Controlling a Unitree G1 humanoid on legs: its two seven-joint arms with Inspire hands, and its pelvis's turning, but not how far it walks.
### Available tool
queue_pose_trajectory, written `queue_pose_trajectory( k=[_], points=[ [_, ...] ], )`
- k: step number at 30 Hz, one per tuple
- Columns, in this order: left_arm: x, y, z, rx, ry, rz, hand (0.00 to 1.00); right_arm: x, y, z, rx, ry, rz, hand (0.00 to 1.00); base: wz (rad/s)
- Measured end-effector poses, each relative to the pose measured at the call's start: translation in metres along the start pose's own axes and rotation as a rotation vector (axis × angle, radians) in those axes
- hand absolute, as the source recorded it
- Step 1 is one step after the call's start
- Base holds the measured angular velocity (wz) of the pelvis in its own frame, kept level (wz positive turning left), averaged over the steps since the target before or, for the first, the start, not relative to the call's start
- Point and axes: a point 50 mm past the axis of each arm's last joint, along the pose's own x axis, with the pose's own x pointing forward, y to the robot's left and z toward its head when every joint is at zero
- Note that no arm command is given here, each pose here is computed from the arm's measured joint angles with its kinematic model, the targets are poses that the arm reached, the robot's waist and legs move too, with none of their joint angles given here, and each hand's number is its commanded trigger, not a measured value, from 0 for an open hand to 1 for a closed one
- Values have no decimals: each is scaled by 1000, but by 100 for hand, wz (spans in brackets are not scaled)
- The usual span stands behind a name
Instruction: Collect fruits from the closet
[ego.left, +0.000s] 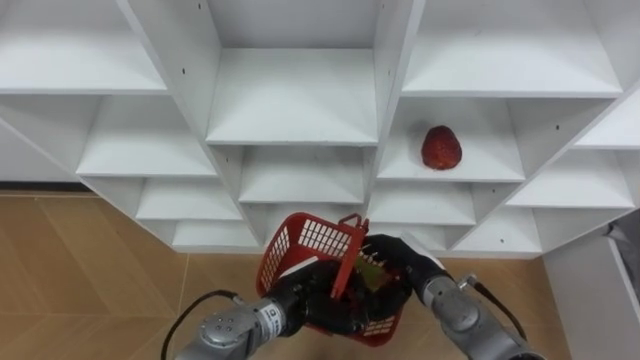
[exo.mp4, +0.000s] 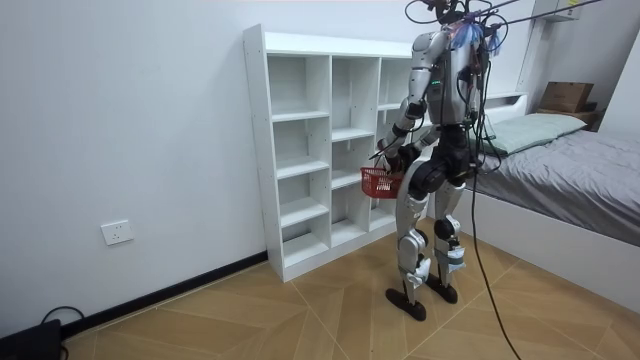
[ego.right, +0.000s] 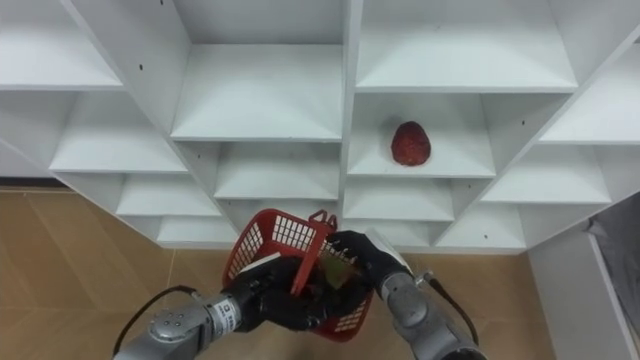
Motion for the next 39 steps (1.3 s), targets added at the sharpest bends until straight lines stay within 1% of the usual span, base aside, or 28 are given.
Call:
queue_pose_trajectory(
  k=[8, 20, 32, 39],
  points=[
    [0, 1, 1, -31, -14, 6, 100, 0, 1, 1, 1, -4, 2, 0, 0],
    [-3, 4, 0, -24, -7, 10, 100, -1, 3, 1, 3, -20, 6, 0, 0],
    [-10, 7, -15, -32, 34, 92, 100, -6, 10, -4, 9, -25, 18, 0, -1],
    [-27, 16, -32, -81, 63, 185, 100, -12, 10, -3, 3, -64, 10, 0, -4]
  ],
)
